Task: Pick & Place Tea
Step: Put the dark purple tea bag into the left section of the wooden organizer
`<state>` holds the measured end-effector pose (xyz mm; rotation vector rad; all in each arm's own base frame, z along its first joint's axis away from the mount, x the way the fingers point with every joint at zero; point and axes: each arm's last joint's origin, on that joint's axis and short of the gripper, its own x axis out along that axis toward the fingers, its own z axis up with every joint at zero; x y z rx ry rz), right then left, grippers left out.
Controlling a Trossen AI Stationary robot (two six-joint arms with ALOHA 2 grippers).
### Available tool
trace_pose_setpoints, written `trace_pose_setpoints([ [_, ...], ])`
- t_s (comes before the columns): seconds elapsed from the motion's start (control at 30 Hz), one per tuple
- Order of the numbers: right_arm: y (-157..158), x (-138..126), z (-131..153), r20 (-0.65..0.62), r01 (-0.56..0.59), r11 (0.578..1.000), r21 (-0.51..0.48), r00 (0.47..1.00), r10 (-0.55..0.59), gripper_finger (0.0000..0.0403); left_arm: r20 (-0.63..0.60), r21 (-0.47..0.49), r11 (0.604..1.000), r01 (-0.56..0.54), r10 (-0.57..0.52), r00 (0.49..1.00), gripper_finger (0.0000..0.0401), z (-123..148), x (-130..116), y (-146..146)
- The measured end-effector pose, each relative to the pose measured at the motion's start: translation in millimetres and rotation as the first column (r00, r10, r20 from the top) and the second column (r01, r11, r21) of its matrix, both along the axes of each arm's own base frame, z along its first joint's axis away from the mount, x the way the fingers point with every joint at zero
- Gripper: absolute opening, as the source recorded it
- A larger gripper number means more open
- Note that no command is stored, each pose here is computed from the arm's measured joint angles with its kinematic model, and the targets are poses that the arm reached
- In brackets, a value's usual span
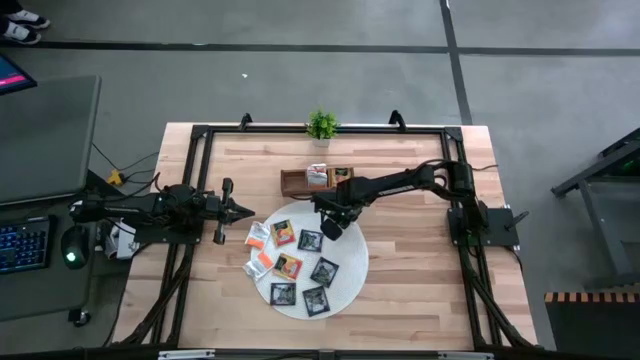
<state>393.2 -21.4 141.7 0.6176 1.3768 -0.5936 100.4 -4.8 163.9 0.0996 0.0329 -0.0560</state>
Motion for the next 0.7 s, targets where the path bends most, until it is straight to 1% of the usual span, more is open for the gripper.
trace_pose_setpoints([
  [0.17, 0, 1, 1, 0.008, -0.001, 1.000, 0.004, 1.000, 0.001, 0.0021, 0.000, 0.000, 1.000, 0.000, 0.000, 1.000, 0.0001, 0, 0, 0],
  [0.37, 0, 7, 11, 0.047, 0.002, 1.000, -0.008, 0.999, -0.002, 0.0020, 0.000, 0.000, 1.000, 0.000, 0.000, 1.000, 0.0001, 0, 0, 0],
  [0.5, -1, 12, 29, 0.103, 0.005, 1.000, -0.024, 0.995, -0.003, 0.0024, 0.000, 0.000, 1.000, 0.000, 0.000, 1.000, 0.0001, 0, 0, 0],
  [0.7, -4, 23, 56, 0.193, -0.002, 0.997, -0.071, 0.981, 0.016, 0.0018, 0.001, 0.000, 1.000, 0.000, 0.000, 1.000, 0.0001, 0, 0, 0],
])
